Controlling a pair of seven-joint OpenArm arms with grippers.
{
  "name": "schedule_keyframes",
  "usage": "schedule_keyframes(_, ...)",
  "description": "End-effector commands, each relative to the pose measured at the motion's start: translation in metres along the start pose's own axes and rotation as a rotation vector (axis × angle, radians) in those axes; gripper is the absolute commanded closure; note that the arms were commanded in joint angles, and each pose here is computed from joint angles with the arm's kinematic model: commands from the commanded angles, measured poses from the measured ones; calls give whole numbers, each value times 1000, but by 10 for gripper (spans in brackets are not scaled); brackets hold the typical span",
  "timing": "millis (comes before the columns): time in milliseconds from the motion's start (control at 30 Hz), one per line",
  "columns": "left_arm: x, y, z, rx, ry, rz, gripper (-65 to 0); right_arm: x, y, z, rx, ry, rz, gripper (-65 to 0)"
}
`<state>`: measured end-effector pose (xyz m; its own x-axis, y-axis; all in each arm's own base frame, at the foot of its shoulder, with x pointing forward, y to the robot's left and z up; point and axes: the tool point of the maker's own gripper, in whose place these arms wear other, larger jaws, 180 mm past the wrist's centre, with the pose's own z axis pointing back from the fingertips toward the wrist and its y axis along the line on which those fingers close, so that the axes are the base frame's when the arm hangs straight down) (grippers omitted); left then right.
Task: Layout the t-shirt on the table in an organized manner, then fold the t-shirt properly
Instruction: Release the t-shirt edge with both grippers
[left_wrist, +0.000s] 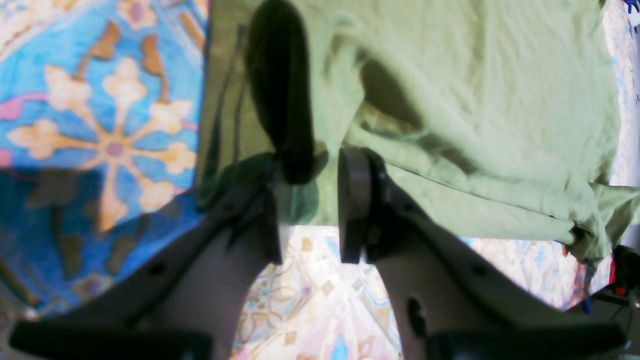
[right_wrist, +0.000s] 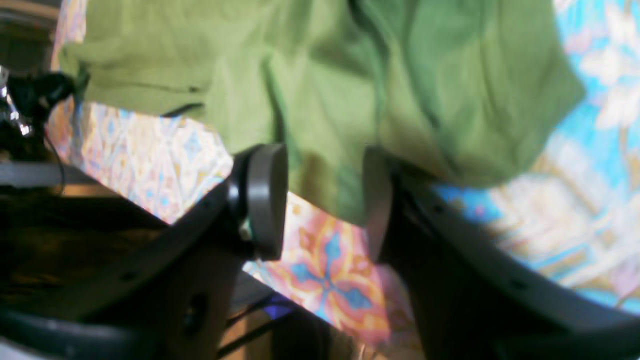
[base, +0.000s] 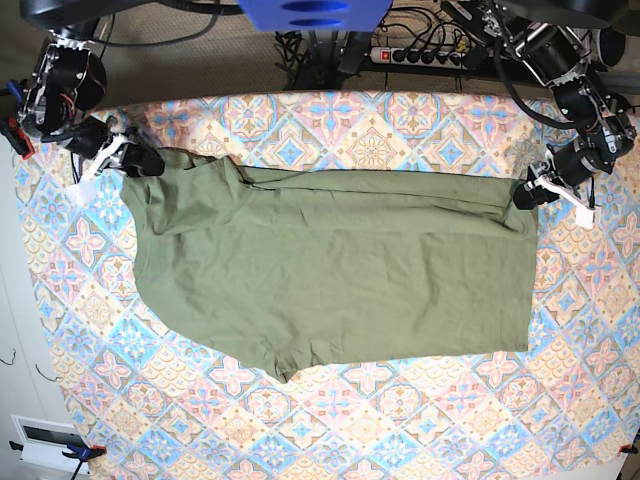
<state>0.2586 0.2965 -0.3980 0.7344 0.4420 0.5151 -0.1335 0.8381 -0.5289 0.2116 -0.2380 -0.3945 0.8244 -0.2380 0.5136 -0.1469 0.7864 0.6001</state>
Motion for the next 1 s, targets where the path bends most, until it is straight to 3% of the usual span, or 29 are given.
schedule_keyframes(0,17,-1,7,-3,-45,-22,-158,11,-1,4,8,-32,5,-237)
schedule_keyframes(167,17,-1,7,-2,-45,-23,-157,-5,-14,2,-1,-10,-67,-237)
schedule_keyframes(967,17,-2,6,-6,-44,-23,-155,13,-6,-8,27,-43,-38,-235)
